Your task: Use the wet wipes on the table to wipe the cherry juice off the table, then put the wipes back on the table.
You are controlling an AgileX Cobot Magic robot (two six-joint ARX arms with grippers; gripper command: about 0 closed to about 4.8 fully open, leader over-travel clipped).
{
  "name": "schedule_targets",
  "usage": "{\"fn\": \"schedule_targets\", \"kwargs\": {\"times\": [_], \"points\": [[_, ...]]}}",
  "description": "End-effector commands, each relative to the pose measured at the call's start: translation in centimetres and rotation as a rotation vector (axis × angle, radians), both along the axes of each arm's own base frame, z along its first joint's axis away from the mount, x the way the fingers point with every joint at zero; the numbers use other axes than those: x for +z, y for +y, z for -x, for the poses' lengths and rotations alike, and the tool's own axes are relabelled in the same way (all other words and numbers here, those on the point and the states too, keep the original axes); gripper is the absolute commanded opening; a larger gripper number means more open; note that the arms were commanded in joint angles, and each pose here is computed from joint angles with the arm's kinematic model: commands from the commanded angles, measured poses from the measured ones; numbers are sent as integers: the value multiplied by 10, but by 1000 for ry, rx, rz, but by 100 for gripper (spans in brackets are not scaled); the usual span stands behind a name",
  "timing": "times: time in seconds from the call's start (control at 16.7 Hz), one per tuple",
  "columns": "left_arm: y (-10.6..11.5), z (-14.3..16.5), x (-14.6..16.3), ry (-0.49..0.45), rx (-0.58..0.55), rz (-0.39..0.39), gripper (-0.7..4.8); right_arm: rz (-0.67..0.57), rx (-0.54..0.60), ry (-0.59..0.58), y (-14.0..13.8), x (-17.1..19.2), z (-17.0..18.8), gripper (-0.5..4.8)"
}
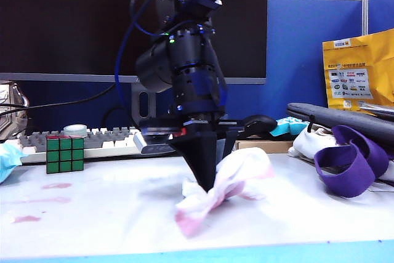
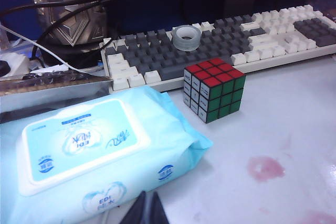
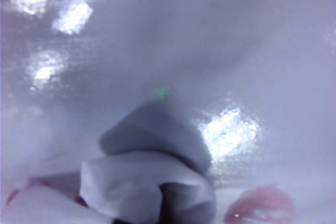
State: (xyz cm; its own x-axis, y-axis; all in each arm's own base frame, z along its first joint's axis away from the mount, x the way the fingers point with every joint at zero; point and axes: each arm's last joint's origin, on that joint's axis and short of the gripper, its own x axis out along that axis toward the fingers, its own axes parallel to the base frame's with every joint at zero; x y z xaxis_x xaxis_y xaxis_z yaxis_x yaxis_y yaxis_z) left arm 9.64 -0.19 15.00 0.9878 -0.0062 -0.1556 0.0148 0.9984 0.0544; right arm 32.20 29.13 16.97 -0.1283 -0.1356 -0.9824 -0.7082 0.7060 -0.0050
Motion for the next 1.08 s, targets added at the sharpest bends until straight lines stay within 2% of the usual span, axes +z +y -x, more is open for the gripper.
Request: {"fn": "schedule_targets", "kwargs": {"times": [0.06, 0.24, 0.36, 0.42, 0.54, 0.66, 0.78, 0.84, 0.96, 1.08], "points": [[0, 0, -1, 10, 1, -1, 23, 147, -109, -58, -45, -19, -32, -1], [0, 0, -1, 11, 2, -1, 23, 182, -210, -88, -85, -21, -57, -1], [0, 0, -1, 10, 2, -1, 23, 134, -235, -65, -89, -22, -61, -1], [0, 0, -1, 11, 2, -1, 23, 75, -229, -23, -79, -22, -55, -1], [0, 0, -1, 10, 2, -1, 23, -4, -141, 20, -42, -23, -33, -1], [0, 0, -1, 11, 3, -1, 23, -63, 26, 67, 5, -23, 4, -1], [0, 0, -1, 11, 3, -1, 23, -59, 140, 58, 30, -23, 29, -1], [0, 0, -1, 11, 3, -1, 23, -26, 161, 31, 34, -23, 34, -1], [0, 0, -1, 11, 3, -1, 23, 35, 108, -19, 16, -23, 14, -1], [0, 0, -1, 11, 3, -1, 23, 61, -24, -50, -22, -23, -20, -1]]}}
